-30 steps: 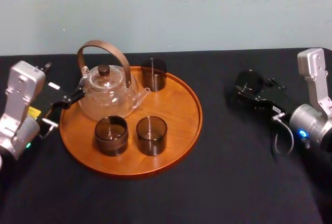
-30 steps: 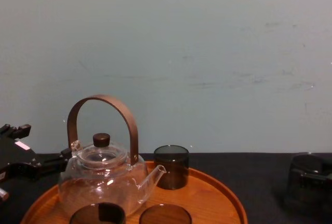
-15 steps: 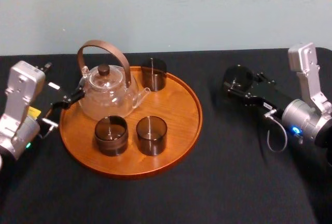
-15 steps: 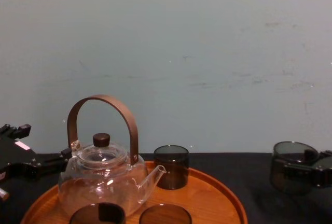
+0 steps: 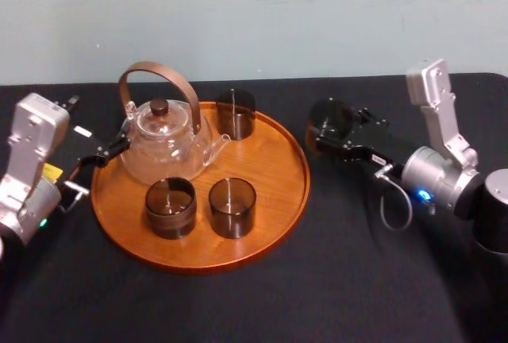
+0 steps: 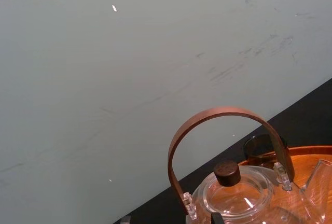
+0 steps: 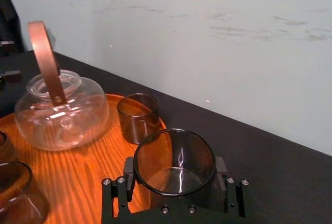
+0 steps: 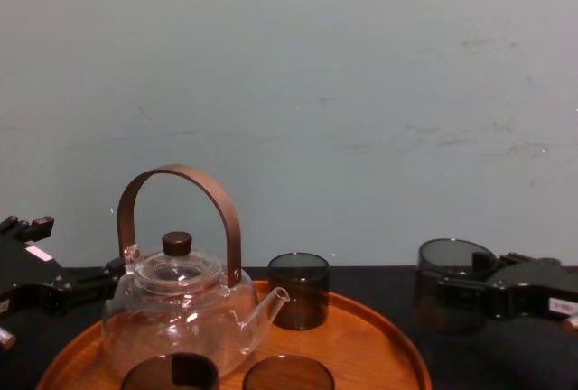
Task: Pick up the glass from the table and place it on the tray.
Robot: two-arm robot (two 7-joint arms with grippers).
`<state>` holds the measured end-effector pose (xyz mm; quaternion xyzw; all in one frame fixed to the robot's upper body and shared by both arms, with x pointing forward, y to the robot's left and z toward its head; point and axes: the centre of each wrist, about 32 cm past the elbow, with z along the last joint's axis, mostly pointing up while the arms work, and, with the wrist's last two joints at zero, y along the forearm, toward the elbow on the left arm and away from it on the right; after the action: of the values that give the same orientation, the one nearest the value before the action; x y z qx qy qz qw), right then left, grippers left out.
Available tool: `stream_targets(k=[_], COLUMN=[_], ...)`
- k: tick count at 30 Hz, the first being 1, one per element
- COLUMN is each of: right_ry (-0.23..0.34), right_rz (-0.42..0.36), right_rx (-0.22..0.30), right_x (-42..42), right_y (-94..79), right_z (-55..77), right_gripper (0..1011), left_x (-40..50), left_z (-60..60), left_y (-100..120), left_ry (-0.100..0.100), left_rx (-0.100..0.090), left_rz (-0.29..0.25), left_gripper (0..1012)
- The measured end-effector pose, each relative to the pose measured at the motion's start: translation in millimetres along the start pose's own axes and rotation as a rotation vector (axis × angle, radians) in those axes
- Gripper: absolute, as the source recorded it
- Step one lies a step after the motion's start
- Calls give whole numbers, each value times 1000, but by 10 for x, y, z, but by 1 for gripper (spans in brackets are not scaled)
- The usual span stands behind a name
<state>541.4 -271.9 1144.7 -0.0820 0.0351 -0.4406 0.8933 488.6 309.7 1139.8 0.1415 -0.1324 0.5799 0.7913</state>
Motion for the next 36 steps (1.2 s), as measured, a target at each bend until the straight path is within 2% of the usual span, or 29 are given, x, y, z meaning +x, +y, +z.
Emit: stream_targets(k=[8, 17, 36], right_ry=[-2, 0, -1], right_rz=[35, 62, 101], right_rx=[-1, -3, -13], right_x=[-101, -174, -238], right_y=[144, 275, 434], right_z=[-1, -45, -168], right_gripper=[905, 905, 905], left_x=[0, 0, 0], left_z=[0, 0, 0], left_y=[0, 0, 0], left_ry=[0, 0, 0], left_rx=[0, 0, 0], left_rz=[0, 0, 0], left_gripper=[1001, 1001, 1001])
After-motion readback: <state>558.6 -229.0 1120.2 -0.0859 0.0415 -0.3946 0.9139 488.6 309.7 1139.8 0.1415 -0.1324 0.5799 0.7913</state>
